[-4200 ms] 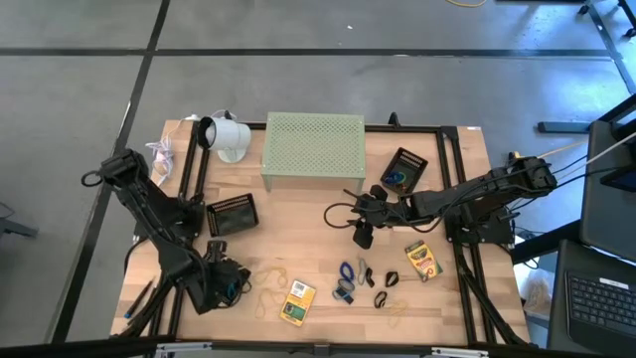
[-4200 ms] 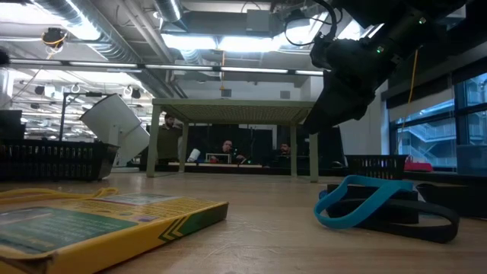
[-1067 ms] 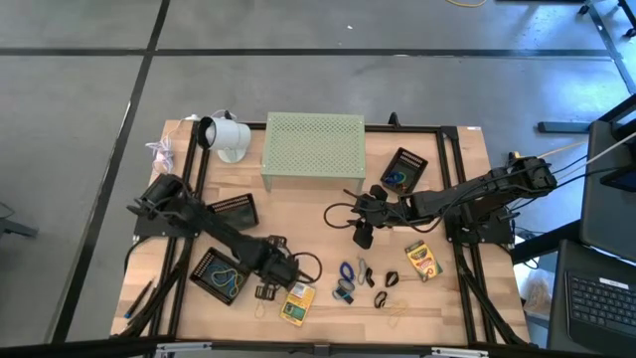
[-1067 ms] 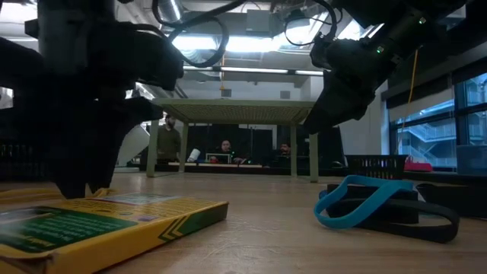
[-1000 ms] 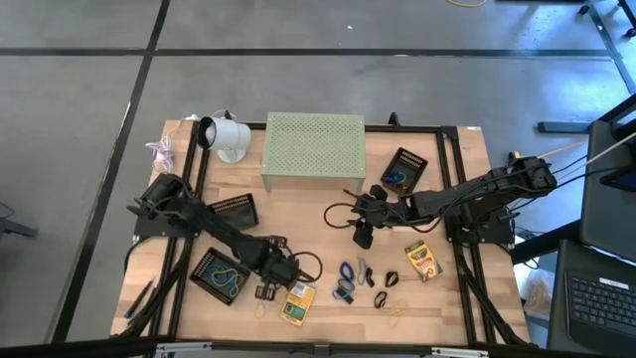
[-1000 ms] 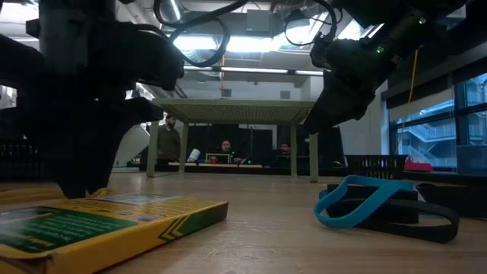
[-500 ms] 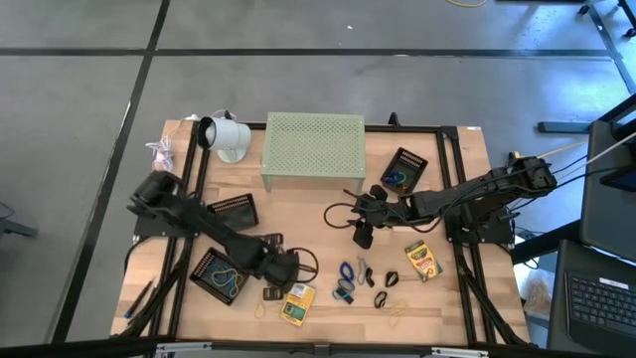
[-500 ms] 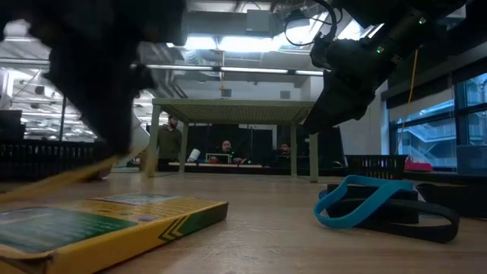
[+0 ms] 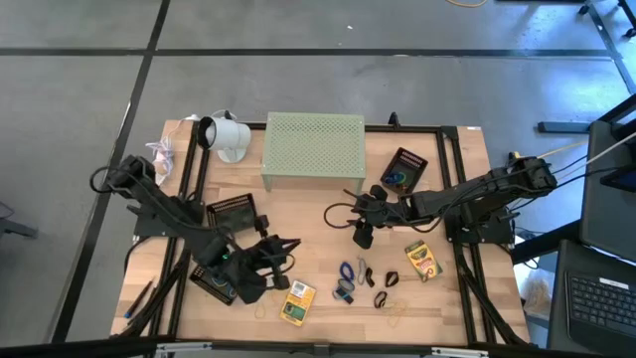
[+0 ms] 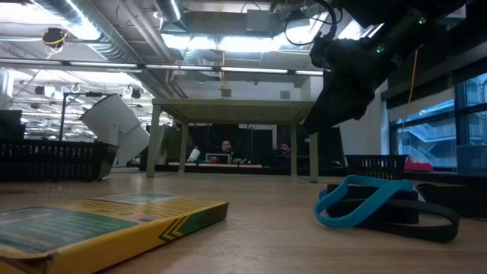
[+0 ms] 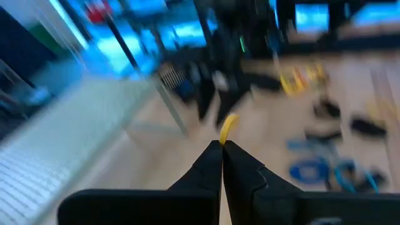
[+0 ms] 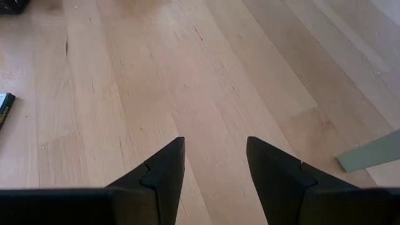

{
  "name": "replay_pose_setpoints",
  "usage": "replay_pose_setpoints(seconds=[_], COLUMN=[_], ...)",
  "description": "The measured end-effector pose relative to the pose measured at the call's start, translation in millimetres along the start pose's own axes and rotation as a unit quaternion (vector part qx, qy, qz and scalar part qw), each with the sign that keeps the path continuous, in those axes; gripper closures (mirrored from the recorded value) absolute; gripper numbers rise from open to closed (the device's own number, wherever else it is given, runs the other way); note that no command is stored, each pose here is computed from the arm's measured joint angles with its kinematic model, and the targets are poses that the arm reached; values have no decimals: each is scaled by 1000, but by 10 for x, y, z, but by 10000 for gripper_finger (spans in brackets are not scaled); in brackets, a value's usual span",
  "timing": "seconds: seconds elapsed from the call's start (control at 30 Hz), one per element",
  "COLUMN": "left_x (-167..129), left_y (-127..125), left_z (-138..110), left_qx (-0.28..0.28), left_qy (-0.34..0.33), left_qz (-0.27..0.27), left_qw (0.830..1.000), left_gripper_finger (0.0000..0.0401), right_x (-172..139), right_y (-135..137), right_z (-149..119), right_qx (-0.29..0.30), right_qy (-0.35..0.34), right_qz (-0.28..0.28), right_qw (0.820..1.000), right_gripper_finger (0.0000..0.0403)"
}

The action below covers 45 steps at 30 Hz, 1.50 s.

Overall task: Pick & Place Office Desk Supplies
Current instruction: Put the yellow rubber band into the bottom left black bin

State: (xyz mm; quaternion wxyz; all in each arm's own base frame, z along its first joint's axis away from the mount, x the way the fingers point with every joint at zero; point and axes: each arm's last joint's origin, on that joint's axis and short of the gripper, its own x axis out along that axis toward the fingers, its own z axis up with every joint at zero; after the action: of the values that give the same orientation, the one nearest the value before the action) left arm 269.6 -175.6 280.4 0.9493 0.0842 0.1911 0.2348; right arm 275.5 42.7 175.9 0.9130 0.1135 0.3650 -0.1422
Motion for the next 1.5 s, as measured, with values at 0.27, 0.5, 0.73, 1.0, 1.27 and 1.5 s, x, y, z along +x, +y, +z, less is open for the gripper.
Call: replay_pose_setpoints(seconds=[0.27,0.5,0.73,1.0,1.27,1.5], left_x=[-87,-100,-166,-494,-948,-1361], left_y=[-28,-31,-96,-266,-258,-5], left_z=[332,431,426,314,-25,-301], left_qx=[13,14,16,0,-24,-93], left_qy=[-97,-123,-131,-129,-49,89], left_qz=[17,16,-46,-116,-173,-244], left_qw=[995,992,990,985,983,961], left_gripper_finger=[398,398,398,398,399,399], right_x=[0,0,0,0,0,0], right_y=[1,2,2,1,2,1], right_z=[3,3,3,2,3,3], right_qx=[-9,-8,-10,-10,-2,-1], right_qy=[-2,-2,-2,-1,-2,-1], right_qz=[1,1,1,1,1,1], right_qw=[1000,1000,1000,1000,1000,1000], right_gripper_finger=[227,227,227,227,227,227])
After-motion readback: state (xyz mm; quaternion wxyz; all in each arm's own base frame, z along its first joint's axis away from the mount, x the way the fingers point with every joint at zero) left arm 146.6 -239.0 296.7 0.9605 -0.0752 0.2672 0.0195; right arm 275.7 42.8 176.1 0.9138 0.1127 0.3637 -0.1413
